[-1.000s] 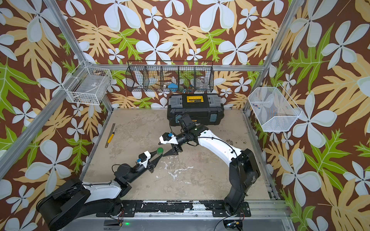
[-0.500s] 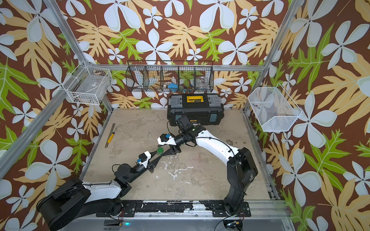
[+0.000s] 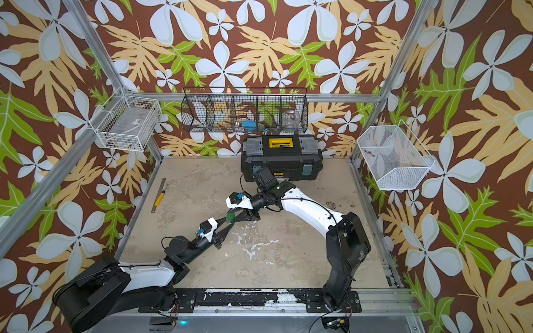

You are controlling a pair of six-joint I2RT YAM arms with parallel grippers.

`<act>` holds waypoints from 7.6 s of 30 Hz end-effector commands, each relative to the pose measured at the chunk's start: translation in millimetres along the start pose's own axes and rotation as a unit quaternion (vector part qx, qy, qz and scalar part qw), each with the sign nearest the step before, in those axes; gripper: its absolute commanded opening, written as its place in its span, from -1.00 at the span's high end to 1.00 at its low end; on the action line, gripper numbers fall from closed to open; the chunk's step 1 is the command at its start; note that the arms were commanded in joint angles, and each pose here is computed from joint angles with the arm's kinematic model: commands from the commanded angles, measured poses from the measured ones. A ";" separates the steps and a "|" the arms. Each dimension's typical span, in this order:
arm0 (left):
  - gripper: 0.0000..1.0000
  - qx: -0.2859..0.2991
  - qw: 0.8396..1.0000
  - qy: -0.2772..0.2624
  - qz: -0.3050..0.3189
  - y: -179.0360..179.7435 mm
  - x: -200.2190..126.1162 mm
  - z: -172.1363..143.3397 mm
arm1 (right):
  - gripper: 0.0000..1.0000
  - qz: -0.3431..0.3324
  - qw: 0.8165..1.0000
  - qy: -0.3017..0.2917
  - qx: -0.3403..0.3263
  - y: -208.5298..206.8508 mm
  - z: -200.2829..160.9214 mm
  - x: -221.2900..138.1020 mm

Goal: Close the paint jar lid
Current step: Screw the lid onto the paint jar.

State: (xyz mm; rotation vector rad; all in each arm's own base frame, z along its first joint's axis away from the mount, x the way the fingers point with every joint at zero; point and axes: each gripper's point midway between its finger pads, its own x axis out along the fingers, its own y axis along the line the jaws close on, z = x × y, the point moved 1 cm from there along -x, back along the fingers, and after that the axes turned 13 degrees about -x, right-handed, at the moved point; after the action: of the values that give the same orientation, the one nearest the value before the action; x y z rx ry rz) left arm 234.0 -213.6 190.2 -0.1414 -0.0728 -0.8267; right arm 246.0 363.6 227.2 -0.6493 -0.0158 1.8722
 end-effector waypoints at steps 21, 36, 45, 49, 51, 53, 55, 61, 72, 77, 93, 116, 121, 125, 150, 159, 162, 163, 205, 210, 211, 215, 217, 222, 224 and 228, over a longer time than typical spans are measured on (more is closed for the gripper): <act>0.56 0.003 1.000 -0.013 -0.005 -1.8 0.4 6.6 | 0.47 -0.166 0.974 0.053 0.147 -21.3 -0.5 6.5; 0.56 0.004 1.000 -0.013 -0.002 -0.8 0.5 6.7 | 0.43 -0.368 0.867 0.122 0.314 -24.5 -10.1 3.0; 0.56 0.003 1.000 -0.012 -0.001 -0.2 0.4 6.1 | 0.42 -0.433 0.817 0.113 0.363 -11.0 4.9 17.8; 0.56 0.004 1.000 -0.012 0.000 0.0 0.6 5.9 | 0.39 -0.441 0.804 0.105 0.384 -8.3 7.8 21.3; 0.56 0.003 1.000 -0.012 -0.001 -0.4 0.6 5.8 | 0.35 -0.441 0.803 0.097 0.390 -8.5 10.3 21.5; 0.56 0.004 1.000 -0.012 -0.001 -0.4 0.6 6.0 | 0.33 -0.439 0.804 0.093 0.390 -8.7 13.4 21.5; 0.56 0.003 1.000 -0.011 -0.001 -0.4 0.8 5.4 | 0.28 -0.441 0.804 0.089 0.389 -9.8 16.9 19.2; 0.56 0.003 1.000 -0.011 -0.001 0.0 1.1 5.5 | 0.17 -0.445 0.804 0.087 0.386 -10.5 21.0 14.5; 0.56 0.004 1.000 -0.010 -0.001 -0.1 1.3 4.6 | -0.12 -0.450 0.806 0.082 0.377 -10.6 32.2 3.1; 0.56 0.003 1.000 -0.010 -0.002 -0.4 1.2 4.6 | -0.25 -0.463 0.809 0.087 0.351 -15.5 41.5 -9.4; 0.56 0.004 1.000 -0.012 -0.002 -0.9 0.2 5.8 | -0.39 -0.305 0.896 0.084 0.310 -15.4 27.8 -30.7; 0.56 0.005 1.000 -0.015 -0.003 -1.3 -0.4 7.3 | -0.36 -0.275 0.888 0.117 0.349 -18.9 -2.1 -19.9; 0.56 0.005 1.000 -0.014 -0.003 -1.2 -0.4 7.1 | -0.38 -0.266 0.904 0.083 0.326 -21.5 15.0 -34.4; 0.56 0.003 1.000 -0.014 -0.007 -2.6 0.0 7.0 | -0.38 -0.208 0.945 0.028 0.250 -21.7 43.6 -46.5; 0.56 0.006 1.000 -0.013 -0.007 -2.6 -0.3 6.5 | -0.38 0.021 0.998 -0.046 -0.034 12.3 18.3 -16.3; 0.56 0.006 1.000 -0.012 -0.007 -2.2 0.2 6.0 | -0.27 0.008 0.999 -0.025 -0.023 2.5 9.5 -4.6; 0.56 0.006 1.000 -0.012 -0.007 -2.2 0.2 6.0 | -0.18 0.009 0.999 -0.023 -0.023 1.8 8.5 -2.1; 0.56 0.006 1.000 -0.013 -0.006 -2.2 0.1 6.4 | -0.14 0.009 0.999 -0.023 -0.021 1.7 8.1 -1.7; 0.56 0.006 1.000 -0.013 -0.004 -1.7 -0.2 6.6 | 0.35 -0.160 0.972 0.056 0.165 -20.2 -9.8 10.5; 0.56 0.006 1.000 -0.013 -0.003 -1.1 -0.3 6.6 | 0.33 -0.229 0.949 0.077 0.203 -22.0 -6.3 9.3; 0.56 0.006 1.000 -0.015 -0.003 -1.2 -0.3 7.2 | 0.32 -0.242 0.944 0.080 0.211 -21.9 -5.4 9.4; 0.56 0.007 1.000 -0.014 -0.002 -0.8 -0.7 6.9 | 0.30 -0.302 0.909 0.090 0.271 -22.3 -10.8 3.8; 0.56 0.006 1.000 -0.014 -0.001 -0.7 -0.7 6.7 | 0.32 -0.327 0.890 0.093 0.304 -20.2 -13.5 3.3; 0.56 0.007 1.000 -0.014 -0.001 -0.5 -0.7 6.8 | 0.30 -0.377 0.858 0.096 0.335 -7.9 -6.7 12.5; 0.56 0.007 1.000 -0.014 -0.001 -0.5 -0.7 6.9 | 0.30 -0.401 0.843 0.093 0.346 -3.3 -1.4 15.8; 0.56 0.007 1.000 -0.015 0.000 -0.3 -0.7 7.2 | 0.32 -0.432 0.813 0.087 0.380 3.5 1.0 22.1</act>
State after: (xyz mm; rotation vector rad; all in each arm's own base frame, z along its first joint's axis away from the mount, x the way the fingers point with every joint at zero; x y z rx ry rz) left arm 237.1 -210.0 177.9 -0.1274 -0.0268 -0.7957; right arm 239.7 378.6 215.0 -0.2817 0.4390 0.8662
